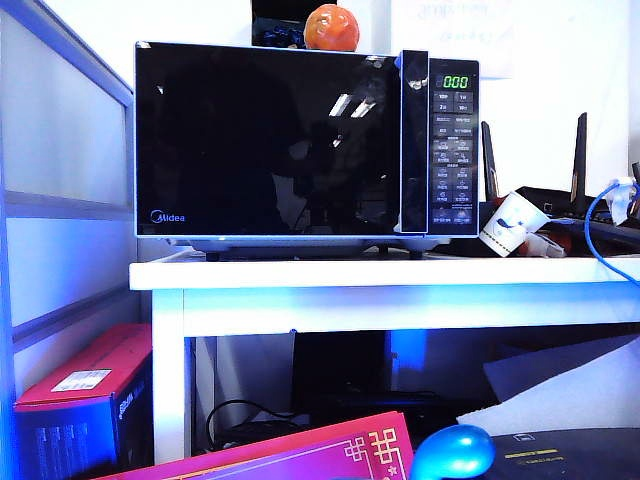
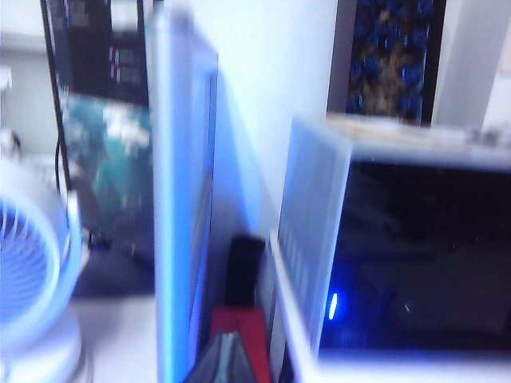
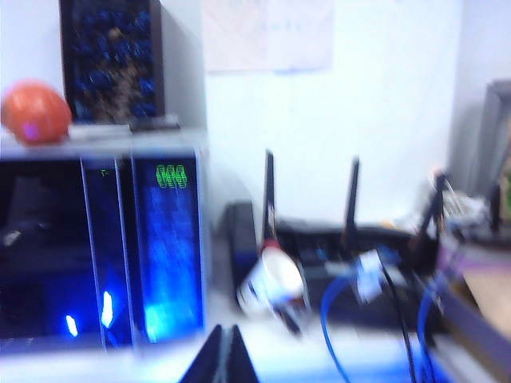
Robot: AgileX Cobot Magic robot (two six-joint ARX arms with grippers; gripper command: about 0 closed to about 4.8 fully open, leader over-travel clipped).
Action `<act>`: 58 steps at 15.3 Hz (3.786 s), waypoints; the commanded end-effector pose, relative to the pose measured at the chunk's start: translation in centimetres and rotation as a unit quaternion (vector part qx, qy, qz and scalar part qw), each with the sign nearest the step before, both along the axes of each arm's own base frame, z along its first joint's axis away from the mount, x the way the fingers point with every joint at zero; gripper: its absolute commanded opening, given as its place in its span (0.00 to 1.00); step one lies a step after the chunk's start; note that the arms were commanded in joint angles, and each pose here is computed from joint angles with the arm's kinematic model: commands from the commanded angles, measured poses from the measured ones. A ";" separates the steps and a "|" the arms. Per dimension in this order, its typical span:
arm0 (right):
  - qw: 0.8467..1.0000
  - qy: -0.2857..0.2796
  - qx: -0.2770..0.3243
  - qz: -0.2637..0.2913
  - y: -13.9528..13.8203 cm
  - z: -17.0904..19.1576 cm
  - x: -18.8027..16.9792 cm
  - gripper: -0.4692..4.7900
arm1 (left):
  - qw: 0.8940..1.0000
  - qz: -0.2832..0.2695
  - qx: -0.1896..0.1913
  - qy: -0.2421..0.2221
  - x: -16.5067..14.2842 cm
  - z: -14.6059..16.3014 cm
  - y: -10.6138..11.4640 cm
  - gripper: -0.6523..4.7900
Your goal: Open the microwave door, place the orange inside the microwave, then close the microwave door.
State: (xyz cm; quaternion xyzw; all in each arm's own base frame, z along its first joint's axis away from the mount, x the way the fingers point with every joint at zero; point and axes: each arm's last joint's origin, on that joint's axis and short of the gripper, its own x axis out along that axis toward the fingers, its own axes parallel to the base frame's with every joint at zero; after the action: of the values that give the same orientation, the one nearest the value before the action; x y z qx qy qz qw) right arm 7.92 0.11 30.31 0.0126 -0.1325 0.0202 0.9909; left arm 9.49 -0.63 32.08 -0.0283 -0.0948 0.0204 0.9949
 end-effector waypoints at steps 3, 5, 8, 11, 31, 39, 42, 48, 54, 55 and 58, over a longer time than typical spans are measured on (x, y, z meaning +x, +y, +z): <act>0.999 -0.014 -0.011 0.045 0.3 7.4 2.9 0.08 | 0.995 -0.094 0.032 0.017 4.6 5.6 -1.1 0.11; 0.998 -0.007 -0.015 0.061 0.4 10.0 4.7 0.08 | 0.990 -0.138 0.036 0.013 6.4 7.8 -1.6 0.11; 0.996 -0.002 -0.021 0.087 0.5 13.7 7.8 0.08 | 0.973 -0.222 0.056 -0.023 8.9 11.3 -2.4 0.11; 0.987 0.003 -0.035 0.158 1.5 16.2 10.9 0.09 | 0.964 -0.257 0.053 -0.035 11.1 13.7 -2.8 0.11; 0.983 0.104 -0.006 0.150 10.9 2.5 29.6 1.00 | 0.966 -0.247 0.064 -0.042 12.4 14.9 -3.0 0.11; 0.983 0.105 -0.005 0.150 13.3 -2.5 32.4 1.00 | 0.967 -0.246 0.063 -0.035 12.5 14.7 -2.9 0.11; 0.986 0.092 0.000 0.139 13.4 -3.3 33.0 1.00 | 0.967 -0.247 0.062 -0.027 12.5 14.6 -2.9 0.11; 0.986 0.085 0.001 0.141 13.4 -3.4 33.0 0.61 | 0.967 -0.247 0.062 -0.025 12.5 14.5 -2.9 0.11; 0.986 0.084 0.000 0.142 13.4 -3.3 33.0 0.40 | 0.967 -0.247 0.061 -0.024 12.5 14.5 -2.9 0.11; 0.986 0.082 0.001 0.143 13.4 -3.3 33.0 0.41 | 0.967 -0.247 0.061 -0.024 12.5 14.5 -2.9 0.11; 0.986 0.080 0.001 0.144 13.4 -3.2 33.0 0.42 | 0.967 -0.247 0.061 -0.022 12.6 14.4 -2.9 0.11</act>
State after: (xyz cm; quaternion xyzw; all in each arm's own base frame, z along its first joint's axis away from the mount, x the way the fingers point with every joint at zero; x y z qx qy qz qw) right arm 41.00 13.51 26.43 0.0248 -0.0306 0.1618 0.9860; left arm 22.16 -3.59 46.31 0.0066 -0.1013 -0.2333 0.9671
